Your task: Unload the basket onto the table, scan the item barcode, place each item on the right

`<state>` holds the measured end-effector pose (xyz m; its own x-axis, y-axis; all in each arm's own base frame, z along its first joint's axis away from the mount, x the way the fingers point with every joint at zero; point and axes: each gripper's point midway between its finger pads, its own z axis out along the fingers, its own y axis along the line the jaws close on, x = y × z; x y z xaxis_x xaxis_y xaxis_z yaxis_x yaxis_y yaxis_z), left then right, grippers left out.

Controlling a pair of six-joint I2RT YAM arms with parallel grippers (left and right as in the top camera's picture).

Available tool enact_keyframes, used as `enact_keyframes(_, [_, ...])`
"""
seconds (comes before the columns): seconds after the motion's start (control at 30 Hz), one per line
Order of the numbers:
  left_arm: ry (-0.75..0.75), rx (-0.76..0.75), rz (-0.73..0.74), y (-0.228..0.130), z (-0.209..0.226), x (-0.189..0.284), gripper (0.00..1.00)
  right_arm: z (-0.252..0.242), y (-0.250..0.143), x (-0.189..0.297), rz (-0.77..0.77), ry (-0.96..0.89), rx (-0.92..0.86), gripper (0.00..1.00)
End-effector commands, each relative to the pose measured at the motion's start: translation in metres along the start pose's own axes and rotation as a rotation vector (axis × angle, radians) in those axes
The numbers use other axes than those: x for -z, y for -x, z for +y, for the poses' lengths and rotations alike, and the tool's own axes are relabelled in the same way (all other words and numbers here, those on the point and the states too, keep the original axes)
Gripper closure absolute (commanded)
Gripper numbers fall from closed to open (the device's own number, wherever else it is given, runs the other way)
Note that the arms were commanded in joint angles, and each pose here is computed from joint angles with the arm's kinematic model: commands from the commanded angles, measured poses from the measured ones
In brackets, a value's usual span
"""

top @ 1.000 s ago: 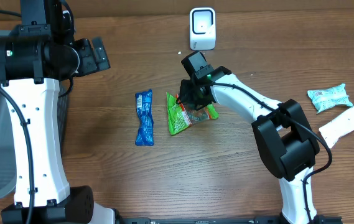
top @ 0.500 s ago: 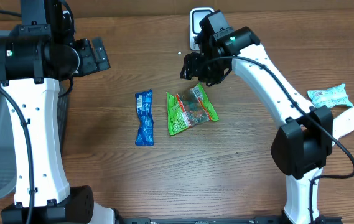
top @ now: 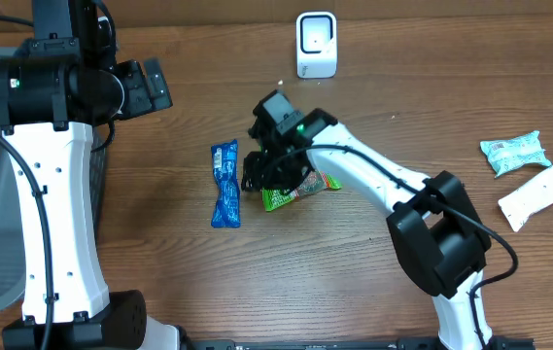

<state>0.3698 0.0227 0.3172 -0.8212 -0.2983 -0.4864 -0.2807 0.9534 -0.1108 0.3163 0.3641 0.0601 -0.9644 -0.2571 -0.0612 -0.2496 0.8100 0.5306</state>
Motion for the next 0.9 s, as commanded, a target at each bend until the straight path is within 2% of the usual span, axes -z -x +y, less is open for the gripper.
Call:
enact_keyframes(0.0, [-0.003, -0.017, -0.023, 0.004, -0.002, 0.006, 0.00, -0.019, -0.007, -0.011, 0.010, -0.048, -0.027, 0.49])
enact_keyframes(0.17, [-0.003, -0.016, -0.023, 0.004, -0.002, 0.006, 0.00, -0.059, -0.017, -0.006, 0.023, -0.239, -0.023, 0.50])
enact_keyframes(0.33, [-0.003, -0.016, -0.024, 0.004, -0.002, 0.006, 0.00, -0.103, -0.021, 0.018, 0.063, -0.413, 0.007, 0.50])
enact_keyframes(0.53, [-0.003, -0.017, -0.023, 0.004, -0.002, 0.006, 0.00, -0.162, -0.001, 0.053, 0.023, -0.575, 0.014, 0.48])
enact_keyframes(0.63, [-0.003, -0.017, -0.023, 0.004, -0.002, 0.006, 0.00, -0.174, 0.013, 0.061, -0.022, -0.517, -0.041, 0.48])
enact_keyframes(0.77, [-0.003, -0.017, -0.023, 0.004, -0.002, 0.006, 0.00, -0.149, 0.019, 0.061, -0.014, -0.200, -0.181, 0.50])
enact_keyframes(0.87, [-0.003, -0.017, -0.023, 0.004, -0.002, 0.006, 0.00, -0.147, 0.024, 0.064, -0.032, -0.125, -0.305, 0.55])
